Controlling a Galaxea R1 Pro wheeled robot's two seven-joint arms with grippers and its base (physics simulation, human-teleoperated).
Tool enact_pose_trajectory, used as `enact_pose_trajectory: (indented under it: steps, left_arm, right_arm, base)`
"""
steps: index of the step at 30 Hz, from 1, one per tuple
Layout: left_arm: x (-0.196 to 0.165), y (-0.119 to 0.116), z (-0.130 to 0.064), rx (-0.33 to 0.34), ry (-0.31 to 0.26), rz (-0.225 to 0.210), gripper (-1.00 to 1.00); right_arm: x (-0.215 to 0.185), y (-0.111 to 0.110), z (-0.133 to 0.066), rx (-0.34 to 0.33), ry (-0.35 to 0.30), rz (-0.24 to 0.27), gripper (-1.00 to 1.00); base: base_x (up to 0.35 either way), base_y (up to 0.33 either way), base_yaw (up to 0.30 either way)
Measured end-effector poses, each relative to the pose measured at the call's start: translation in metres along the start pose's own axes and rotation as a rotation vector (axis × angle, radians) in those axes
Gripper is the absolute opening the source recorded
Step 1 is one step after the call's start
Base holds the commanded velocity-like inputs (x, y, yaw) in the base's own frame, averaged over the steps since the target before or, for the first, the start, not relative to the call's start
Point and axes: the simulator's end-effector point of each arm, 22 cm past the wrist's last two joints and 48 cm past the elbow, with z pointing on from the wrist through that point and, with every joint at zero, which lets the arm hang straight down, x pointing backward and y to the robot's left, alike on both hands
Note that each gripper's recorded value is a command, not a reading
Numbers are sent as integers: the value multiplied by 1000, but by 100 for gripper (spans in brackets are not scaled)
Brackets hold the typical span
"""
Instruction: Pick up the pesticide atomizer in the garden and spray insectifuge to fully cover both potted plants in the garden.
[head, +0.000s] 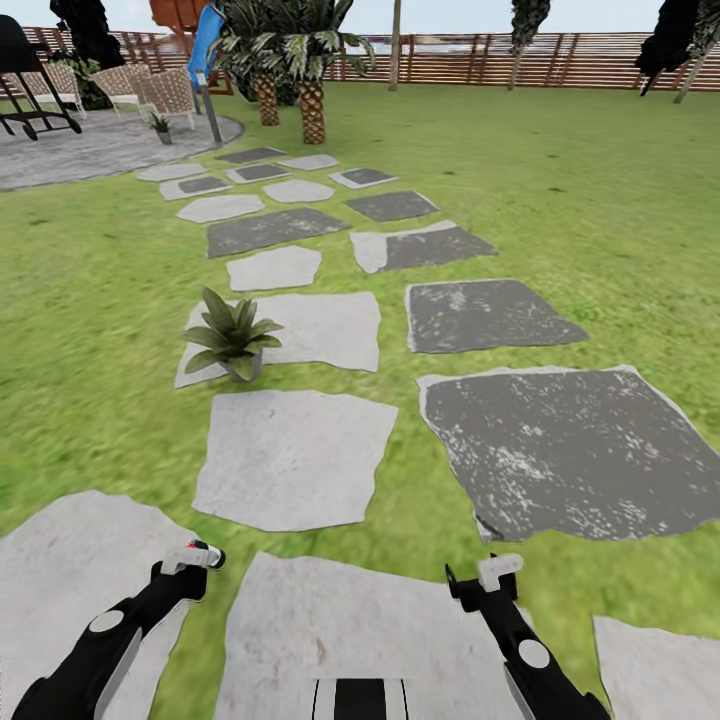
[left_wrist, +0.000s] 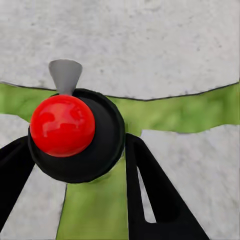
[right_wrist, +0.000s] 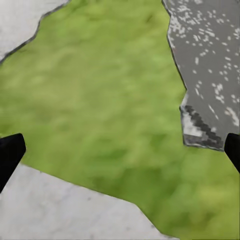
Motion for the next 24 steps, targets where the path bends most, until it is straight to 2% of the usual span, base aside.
enact_pose_trajectory:
  steps: [24]
  left_arm:
    - [0,1,0,-2,-1,-2,-100]
  right_arm:
    - [0,1,0,-5,0,-1,100]
  base:
    - [194,248,0]
